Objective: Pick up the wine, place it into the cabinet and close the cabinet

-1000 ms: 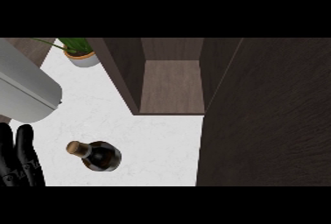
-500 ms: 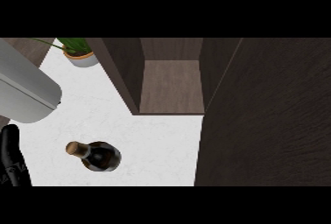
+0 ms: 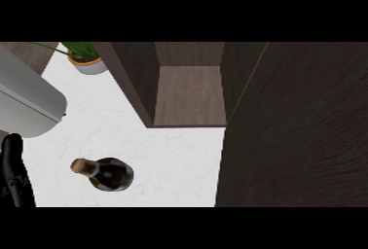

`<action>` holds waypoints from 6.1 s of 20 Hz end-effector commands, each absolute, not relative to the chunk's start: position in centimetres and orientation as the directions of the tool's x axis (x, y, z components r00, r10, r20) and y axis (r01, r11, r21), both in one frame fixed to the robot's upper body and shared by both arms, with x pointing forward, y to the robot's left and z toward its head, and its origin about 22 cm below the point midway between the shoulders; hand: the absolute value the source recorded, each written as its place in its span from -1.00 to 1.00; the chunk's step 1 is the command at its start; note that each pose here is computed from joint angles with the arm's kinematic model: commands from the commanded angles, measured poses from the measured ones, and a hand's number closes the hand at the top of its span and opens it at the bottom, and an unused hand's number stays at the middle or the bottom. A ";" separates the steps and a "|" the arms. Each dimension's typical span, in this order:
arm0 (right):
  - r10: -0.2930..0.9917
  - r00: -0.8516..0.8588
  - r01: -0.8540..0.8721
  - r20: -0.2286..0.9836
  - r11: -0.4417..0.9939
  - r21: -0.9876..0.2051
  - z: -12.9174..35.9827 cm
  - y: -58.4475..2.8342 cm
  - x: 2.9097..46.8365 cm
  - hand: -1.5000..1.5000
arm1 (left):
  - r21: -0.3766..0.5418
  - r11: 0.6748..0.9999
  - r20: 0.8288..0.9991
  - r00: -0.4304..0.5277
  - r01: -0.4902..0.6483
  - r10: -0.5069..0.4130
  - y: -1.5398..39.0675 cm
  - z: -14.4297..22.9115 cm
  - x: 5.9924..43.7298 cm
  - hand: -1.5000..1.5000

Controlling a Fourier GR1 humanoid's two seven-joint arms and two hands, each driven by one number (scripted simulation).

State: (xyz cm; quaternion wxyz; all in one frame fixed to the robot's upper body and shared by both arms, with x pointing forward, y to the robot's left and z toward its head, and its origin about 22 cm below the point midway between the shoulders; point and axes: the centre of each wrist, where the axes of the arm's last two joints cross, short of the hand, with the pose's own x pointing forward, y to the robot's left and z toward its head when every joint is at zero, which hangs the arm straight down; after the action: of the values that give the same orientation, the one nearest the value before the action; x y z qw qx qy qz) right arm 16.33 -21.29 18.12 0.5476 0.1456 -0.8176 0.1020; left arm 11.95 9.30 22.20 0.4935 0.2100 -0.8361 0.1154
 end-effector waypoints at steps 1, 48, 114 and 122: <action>-0.116 -0.387 -0.317 0.915 0.948 -0.014 18.7 -22.2 15.4 -1.00 | -0.015 0.922 0.953 -0.285 -0.387 -0.104 9.4 22.4 11.2 -1.00; -0.129 -0.380 -0.342 0.916 0.940 -0.009 17.6 -24.8 13.4 -1.00 | 0.070 0.769 0.993 -0.026 -0.636 -0.111 19.6 1.5 13.6 -1.00; -0.117 -0.366 -0.354 0.923 0.935 -0.022 16.7 -25.1 12.7 -1.00 | -0.213 0.971 0.965 -0.178 -0.111 0.192 29.4 -14.9 18.2 1.00; -0.108 -0.372 -0.367 0.922 0.929 -0.039 17.5 -25.7 13.9 -1.00 | -0.231 0.972 0.957 -0.190 -0.039 0.219 26.2 -10.2 18.0 1.00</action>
State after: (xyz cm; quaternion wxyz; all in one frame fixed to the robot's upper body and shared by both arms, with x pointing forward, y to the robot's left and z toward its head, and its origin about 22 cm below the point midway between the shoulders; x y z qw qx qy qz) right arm 15.30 -25.03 16.01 0.5641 0.1383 -0.8055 0.1177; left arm 19.13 26.91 -12.15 0.6360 -0.0397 -0.7631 0.1077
